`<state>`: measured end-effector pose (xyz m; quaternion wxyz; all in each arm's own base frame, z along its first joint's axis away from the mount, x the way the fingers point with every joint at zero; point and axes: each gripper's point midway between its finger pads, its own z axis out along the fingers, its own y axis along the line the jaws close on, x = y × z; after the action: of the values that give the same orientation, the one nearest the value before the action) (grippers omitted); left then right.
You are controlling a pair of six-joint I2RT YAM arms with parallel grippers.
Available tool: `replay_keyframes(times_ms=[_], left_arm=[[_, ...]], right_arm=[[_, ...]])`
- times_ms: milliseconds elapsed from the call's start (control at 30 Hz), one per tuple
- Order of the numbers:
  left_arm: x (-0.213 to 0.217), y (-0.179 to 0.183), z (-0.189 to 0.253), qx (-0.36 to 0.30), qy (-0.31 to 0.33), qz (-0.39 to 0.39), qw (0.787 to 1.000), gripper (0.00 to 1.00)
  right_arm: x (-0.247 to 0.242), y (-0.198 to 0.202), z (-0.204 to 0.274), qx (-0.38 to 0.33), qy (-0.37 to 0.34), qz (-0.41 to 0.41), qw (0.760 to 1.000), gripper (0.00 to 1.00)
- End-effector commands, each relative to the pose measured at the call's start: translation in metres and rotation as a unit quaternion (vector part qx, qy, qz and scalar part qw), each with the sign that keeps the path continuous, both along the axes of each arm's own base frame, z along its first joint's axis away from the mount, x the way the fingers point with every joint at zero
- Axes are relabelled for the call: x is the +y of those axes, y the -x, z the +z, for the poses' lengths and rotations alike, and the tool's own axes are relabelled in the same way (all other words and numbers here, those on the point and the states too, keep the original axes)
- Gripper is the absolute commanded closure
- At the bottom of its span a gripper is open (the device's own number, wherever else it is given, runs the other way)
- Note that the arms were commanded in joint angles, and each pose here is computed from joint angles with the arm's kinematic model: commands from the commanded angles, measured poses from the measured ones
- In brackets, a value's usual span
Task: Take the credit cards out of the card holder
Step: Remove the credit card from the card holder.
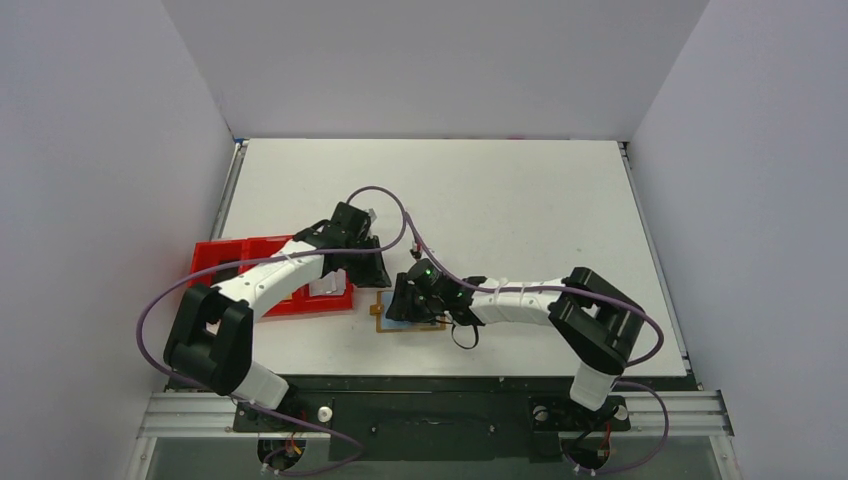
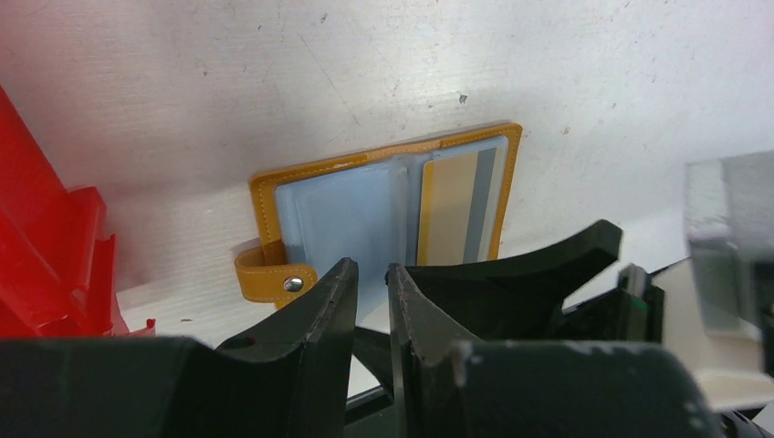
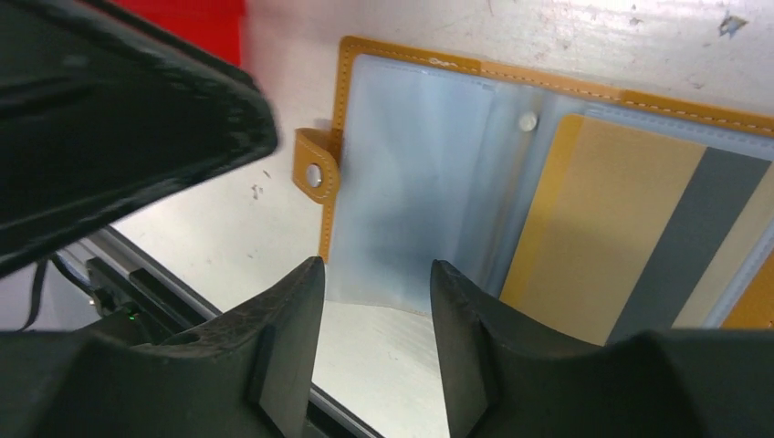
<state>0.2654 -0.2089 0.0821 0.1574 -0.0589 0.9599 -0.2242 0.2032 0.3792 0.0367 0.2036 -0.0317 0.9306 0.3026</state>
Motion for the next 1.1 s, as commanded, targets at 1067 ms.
replay_keyframes(times_ms=[1067], left_arm=[[-0.071,0.030,-0.053,0.069,0.091,-0.057,0.992,0.84]], right_arm=[[-0.093,-0.026,0.007,-0.054,0.093,-0.115,0.988,0.67]])
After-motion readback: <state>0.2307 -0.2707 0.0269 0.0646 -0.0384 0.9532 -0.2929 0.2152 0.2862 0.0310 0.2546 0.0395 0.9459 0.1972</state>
